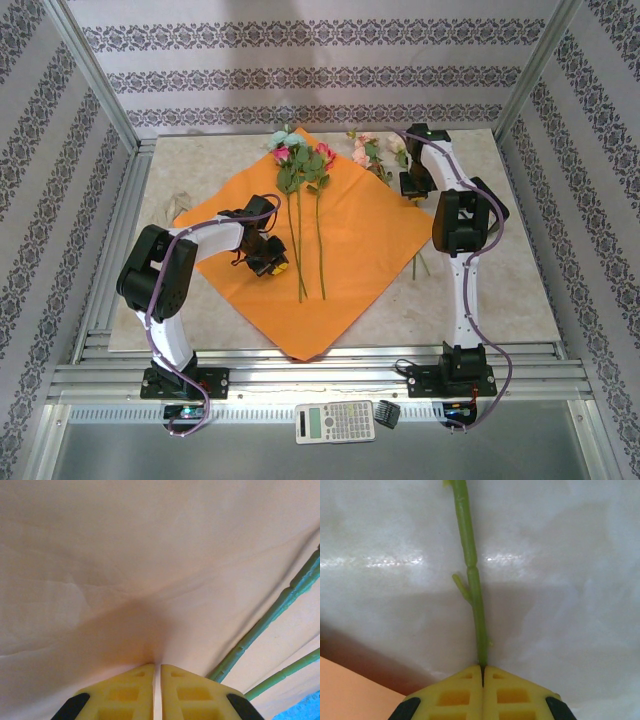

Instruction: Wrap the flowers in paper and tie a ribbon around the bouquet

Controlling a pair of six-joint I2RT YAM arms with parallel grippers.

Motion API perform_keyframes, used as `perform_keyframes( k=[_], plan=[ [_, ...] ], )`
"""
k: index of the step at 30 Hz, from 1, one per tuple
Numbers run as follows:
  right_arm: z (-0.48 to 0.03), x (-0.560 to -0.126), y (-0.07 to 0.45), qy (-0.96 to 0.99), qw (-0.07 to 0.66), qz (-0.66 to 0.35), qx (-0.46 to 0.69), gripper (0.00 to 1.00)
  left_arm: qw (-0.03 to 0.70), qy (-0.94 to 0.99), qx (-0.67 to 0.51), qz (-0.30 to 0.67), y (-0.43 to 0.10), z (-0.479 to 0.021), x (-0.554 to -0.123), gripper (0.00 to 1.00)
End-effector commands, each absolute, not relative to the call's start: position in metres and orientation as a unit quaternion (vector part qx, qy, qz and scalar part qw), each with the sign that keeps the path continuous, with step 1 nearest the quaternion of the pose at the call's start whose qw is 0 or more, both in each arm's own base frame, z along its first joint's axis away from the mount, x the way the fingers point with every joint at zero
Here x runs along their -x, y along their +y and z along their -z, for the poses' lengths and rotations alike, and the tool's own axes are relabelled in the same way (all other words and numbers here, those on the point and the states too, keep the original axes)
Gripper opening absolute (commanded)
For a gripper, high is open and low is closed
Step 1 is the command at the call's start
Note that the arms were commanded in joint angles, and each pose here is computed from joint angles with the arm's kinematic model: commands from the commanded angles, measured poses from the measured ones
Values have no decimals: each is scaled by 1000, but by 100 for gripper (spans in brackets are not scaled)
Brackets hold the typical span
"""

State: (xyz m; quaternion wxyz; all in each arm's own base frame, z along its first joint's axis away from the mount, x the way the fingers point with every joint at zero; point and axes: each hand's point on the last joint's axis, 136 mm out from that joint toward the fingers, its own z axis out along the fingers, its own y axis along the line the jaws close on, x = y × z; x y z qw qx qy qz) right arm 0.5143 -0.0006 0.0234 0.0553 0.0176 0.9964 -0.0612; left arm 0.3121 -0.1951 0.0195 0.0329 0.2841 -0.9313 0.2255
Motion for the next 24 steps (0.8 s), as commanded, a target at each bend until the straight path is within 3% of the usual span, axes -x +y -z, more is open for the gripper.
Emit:
perform_keyframes(
  k=[1,15,20,24],
  plan=[
    [-85,-532,-26,980,139,140,-15,0,37,-934,-284,-213,-190,-16,-313,11],
    [-308,-527,-55,884,391,247,-75,0,38,-934,-283,-216,-192,-13,-314,11],
    [-342,-517,-1,886,441,136,-48,0,36,-934,-281,-217,-192,-12,-314,11],
    [-315,-504,107,909,413,-53,-12,0,37,-934,-281,-217,-191,-11,-313,11]
  ],
)
